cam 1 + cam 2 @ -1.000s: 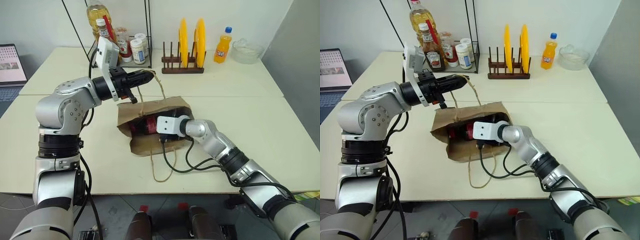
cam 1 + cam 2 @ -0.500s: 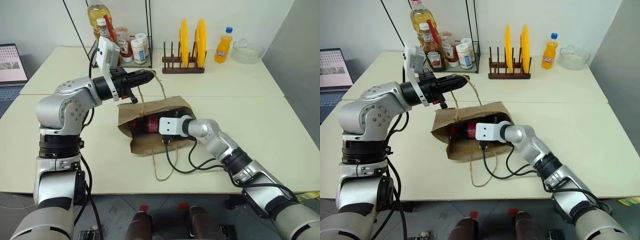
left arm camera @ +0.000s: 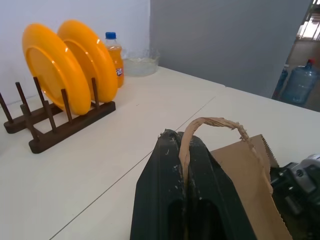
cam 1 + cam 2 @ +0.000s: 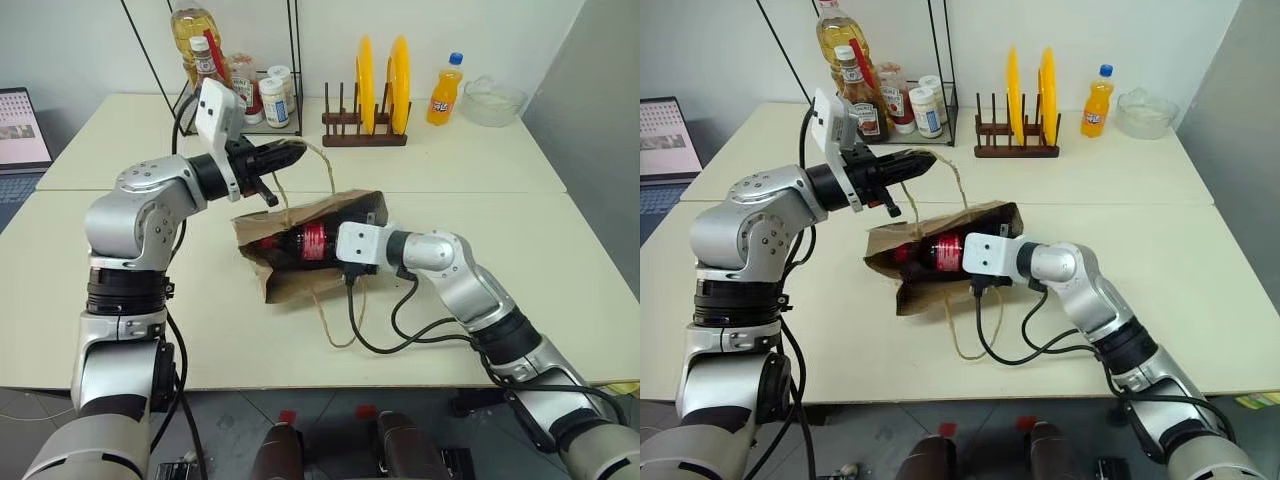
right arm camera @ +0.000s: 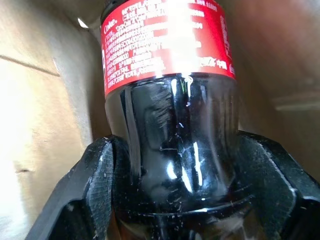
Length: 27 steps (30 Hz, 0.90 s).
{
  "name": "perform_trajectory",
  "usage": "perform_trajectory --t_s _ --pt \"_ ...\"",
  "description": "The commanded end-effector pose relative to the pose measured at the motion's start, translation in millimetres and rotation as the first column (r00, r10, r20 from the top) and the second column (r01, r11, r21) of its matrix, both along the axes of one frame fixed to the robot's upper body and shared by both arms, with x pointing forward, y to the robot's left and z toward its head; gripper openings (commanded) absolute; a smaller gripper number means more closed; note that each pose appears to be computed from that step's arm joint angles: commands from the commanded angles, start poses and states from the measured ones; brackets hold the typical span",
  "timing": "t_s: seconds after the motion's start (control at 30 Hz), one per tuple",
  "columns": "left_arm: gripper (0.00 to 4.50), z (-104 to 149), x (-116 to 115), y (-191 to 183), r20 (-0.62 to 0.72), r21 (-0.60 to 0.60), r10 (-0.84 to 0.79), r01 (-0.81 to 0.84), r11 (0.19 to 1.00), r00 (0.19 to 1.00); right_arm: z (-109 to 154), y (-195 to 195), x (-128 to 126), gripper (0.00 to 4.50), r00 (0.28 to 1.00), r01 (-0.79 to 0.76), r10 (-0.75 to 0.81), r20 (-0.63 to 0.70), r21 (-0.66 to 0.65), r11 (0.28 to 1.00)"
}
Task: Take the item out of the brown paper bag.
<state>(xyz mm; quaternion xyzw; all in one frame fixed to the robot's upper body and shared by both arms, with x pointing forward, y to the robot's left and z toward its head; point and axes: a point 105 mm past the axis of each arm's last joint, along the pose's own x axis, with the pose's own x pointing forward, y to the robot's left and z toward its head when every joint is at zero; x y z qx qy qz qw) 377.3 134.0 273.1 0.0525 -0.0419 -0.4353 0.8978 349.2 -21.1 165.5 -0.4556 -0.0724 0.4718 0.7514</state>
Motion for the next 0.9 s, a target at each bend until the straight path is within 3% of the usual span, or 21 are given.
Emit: perform_trajectory --t_s 0.03,0.27,0.47,0.6,0.77,0.9 --pt "0.00 12.6 -1.5 -2.8 0.065 0.017 -0.004 0.002 1.000 0.998 25.0 -15.6 -5.8 3.22 0.998 -0.015 0.010 0.058 0.074 0.997" --pt "0.00 8.9 3.2 -1.0 0.061 0.029 0.023 -0.025 0.999 0.998 35.6 -39.3 -27.5 3.22 0.994 -0.082 0.073 0.078 0.118 0.990" --pt "0.00 5.5 9.3 3.1 0.059 0.035 0.055 -0.057 0.998 0.997 60.7 -52.1 -55.8 3.22 0.990 -0.134 0.118 0.082 0.234 0.963" --pt "0.00 4.9 10.7 3.6 0.061 0.037 0.058 -0.061 0.997 0.996 84.2 -61.6 -60.0 3.22 0.996 -0.084 0.065 0.067 0.342 0.936" --pt "0.00 3.8 11.9 6.3 0.061 0.040 0.064 -0.066 0.997 0.996 106.8 -120.7 -26.3 3.22 0.969 0.229 -0.248 -0.017 0.447 0.865" --pt "0.00 1.4 14.2 8.7 0.063 0.049 0.078 -0.081 0.996 0.995 88.5 -189.4 3.1 3.22 0.832 0.546 -0.546 -0.099 0.323 0.773"
